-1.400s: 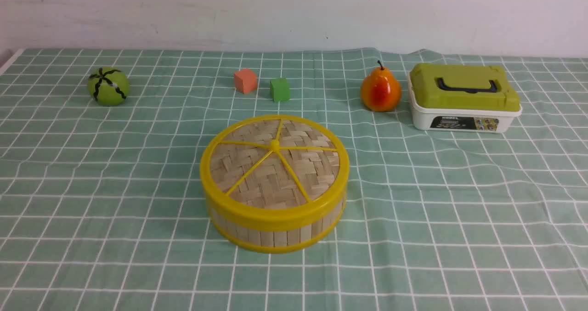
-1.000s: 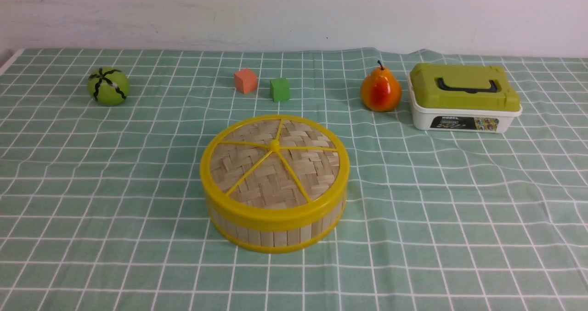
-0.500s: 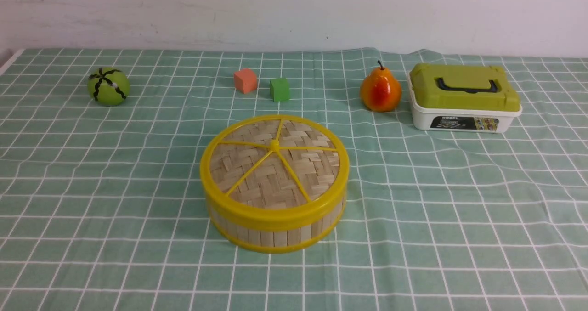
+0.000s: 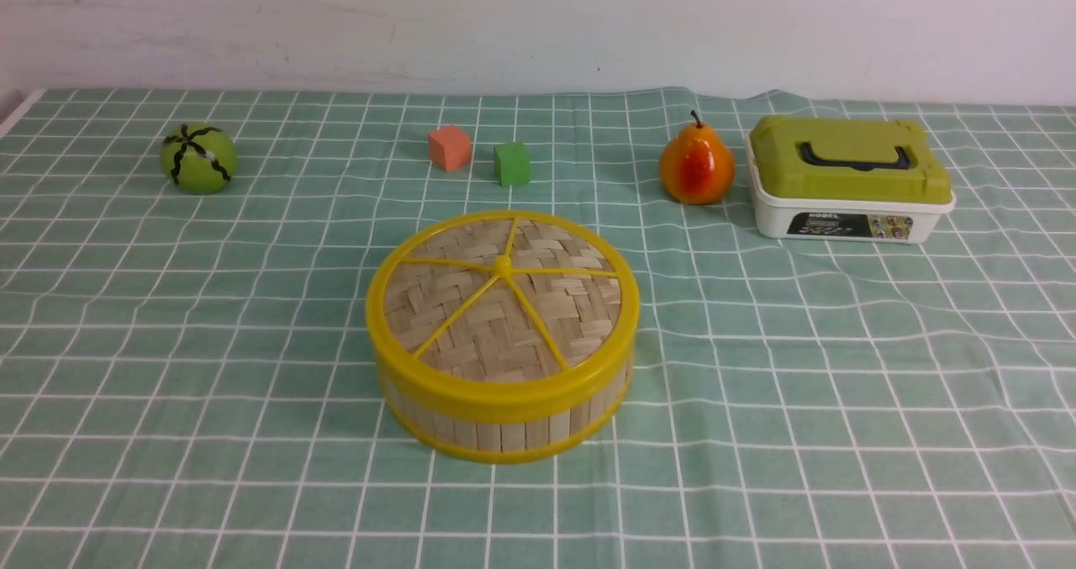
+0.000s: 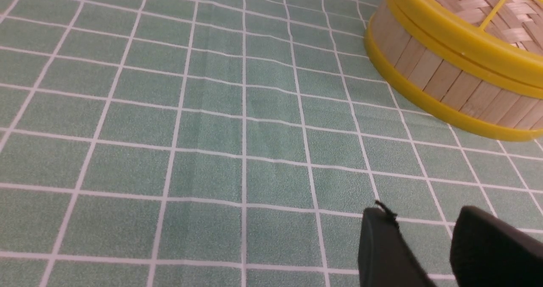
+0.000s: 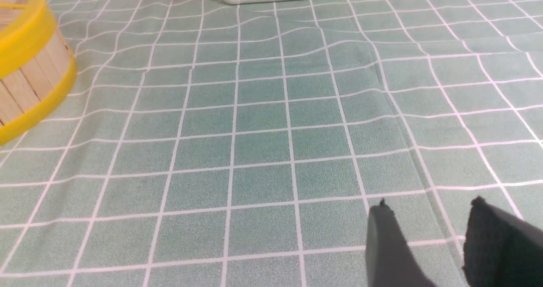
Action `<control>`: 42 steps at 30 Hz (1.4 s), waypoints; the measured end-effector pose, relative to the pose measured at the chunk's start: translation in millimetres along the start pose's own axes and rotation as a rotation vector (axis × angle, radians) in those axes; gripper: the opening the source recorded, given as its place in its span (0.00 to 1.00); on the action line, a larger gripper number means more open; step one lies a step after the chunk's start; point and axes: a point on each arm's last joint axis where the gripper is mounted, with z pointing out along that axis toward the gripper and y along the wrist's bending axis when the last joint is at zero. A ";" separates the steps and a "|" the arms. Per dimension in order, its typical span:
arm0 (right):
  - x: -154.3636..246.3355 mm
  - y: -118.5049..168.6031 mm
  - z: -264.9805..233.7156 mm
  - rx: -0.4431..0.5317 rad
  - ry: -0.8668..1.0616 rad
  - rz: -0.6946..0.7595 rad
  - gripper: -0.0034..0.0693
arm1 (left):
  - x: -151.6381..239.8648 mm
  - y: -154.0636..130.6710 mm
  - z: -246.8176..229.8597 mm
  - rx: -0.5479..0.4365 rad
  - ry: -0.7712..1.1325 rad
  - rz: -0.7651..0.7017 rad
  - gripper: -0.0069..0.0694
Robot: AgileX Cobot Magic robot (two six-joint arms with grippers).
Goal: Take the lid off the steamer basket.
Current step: Use the left arm to lift the lid of the steamer
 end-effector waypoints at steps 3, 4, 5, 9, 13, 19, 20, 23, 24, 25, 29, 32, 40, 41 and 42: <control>0.0 0.0 0.0 0.000 0.000 0.000 0.38 | 0.0 0.0 0.0 0.000 0.000 0.000 0.40; 0.0 0.0 0.0 0.000 0.000 0.000 0.38 | 0.0 0.0 0.0 0.000 0.000 0.000 0.40; 0.0 0.0 0.0 0.000 0.000 0.000 0.38 | 0.0 0.0 0.0 0.000 0.000 0.000 0.40; 0.0 0.0 0.0 0.000 0.000 0.000 0.38 | 0.0 0.0 0.0 0.000 0.000 0.000 0.40; 0.0 0.0 0.0 0.000 0.000 0.000 0.38 | -0.1 -0.5 0.0 0.006 -0.001 -0.013 0.40; 0.0 0.0 0.0 0.000 0.000 0.000 0.38 | -6.6 -13.5 -1.3 0.167 -0.027 -0.587 0.40; 0.0 0.0 0.0 0.000 0.000 0.000 0.38 | -7.1 -14.0 -1.4 0.174 -0.029 -0.615 0.40; 0.0 0.0 0.0 0.000 0.000 0.000 0.38 | -16.6 -18.6 -3.5 0.285 -0.058 -1.048 0.40; 0.0 0.0 0.0 0.000 0.000 0.000 0.38 | -18.5 -19.1 -4.0 0.306 -0.062 -1.133 0.40; 0.0 0.0 0.0 0.000 0.000 0.000 0.38 | -20.9 -18.8 -4.5 0.326 -0.075 -1.209 0.40; 0.0 0.0 0.0 0.000 0.000 0.000 0.38 | -25.0 -17.2 -5.2 0.348 -0.113 -1.293 0.40; 0.0 0.0 0.0 0.000 0.000 0.000 0.38 | -28.8 -14.3 -5.9 0.350 -0.170 -1.304 0.40; 0.0 0.0 0.0 0.000 0.000 0.000 0.38 | -97.5 -32.6 -49.0 0.488 -0.403 -1.023 0.23; 0.0 0.0 0.0 0.000 0.000 0.000 0.38 | -112.5 -37.3 -57.8 0.491 -0.445 -0.929 0.19; 0.0 0.0 0.0 0.000 0.000 0.000 0.38 | -123.8 -41.6 -62.3 0.486 -0.460 -0.860 0.15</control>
